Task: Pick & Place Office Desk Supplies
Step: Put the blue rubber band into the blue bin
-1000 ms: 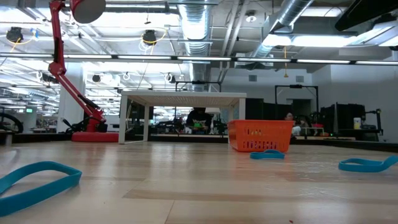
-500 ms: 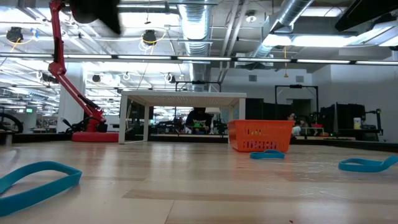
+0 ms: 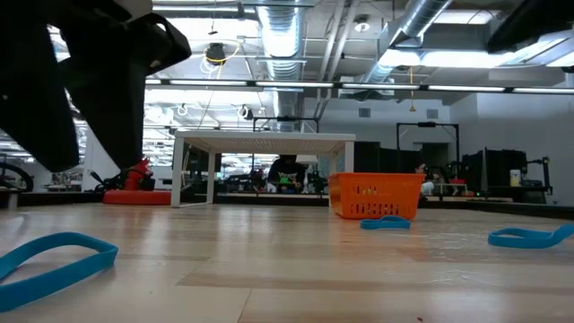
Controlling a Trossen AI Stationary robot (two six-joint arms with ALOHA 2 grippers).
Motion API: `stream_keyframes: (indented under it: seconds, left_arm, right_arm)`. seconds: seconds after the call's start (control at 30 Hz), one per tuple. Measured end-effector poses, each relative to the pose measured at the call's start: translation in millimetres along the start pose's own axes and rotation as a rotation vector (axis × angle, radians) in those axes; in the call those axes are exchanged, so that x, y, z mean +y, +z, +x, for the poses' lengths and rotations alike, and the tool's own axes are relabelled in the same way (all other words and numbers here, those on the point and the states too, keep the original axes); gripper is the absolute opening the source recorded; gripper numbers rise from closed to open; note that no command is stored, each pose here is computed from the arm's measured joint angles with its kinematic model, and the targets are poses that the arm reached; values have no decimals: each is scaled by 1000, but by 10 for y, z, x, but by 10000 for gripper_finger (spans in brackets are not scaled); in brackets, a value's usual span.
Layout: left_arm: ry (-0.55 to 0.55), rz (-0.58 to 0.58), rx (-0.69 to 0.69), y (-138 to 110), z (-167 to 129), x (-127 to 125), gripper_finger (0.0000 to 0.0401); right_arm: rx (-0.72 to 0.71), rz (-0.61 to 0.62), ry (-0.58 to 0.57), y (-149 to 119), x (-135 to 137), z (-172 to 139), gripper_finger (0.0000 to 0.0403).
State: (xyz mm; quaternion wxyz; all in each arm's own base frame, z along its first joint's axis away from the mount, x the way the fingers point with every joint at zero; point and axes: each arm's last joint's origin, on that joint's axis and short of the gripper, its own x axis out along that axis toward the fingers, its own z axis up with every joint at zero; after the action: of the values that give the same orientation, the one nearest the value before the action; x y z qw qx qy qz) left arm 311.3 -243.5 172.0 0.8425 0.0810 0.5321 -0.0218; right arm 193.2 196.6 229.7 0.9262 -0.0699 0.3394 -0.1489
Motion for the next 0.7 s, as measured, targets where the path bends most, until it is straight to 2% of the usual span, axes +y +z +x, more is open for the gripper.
stream_keyframes:
  seconds: [0.27,0.37,0.7]
  left_arm:
    - [14,1,6,-8,109,-10,143]
    - [20,-5,1,0,150,-7,144]
    - [21,-31,20,-209,343,56,145]
  right_arm:
    - [45,-9,-54,-296,-94,221,157]
    - [54,14,-42,-268,-97,249,157]
    - [29,2,-6,-217,-61,269,157]
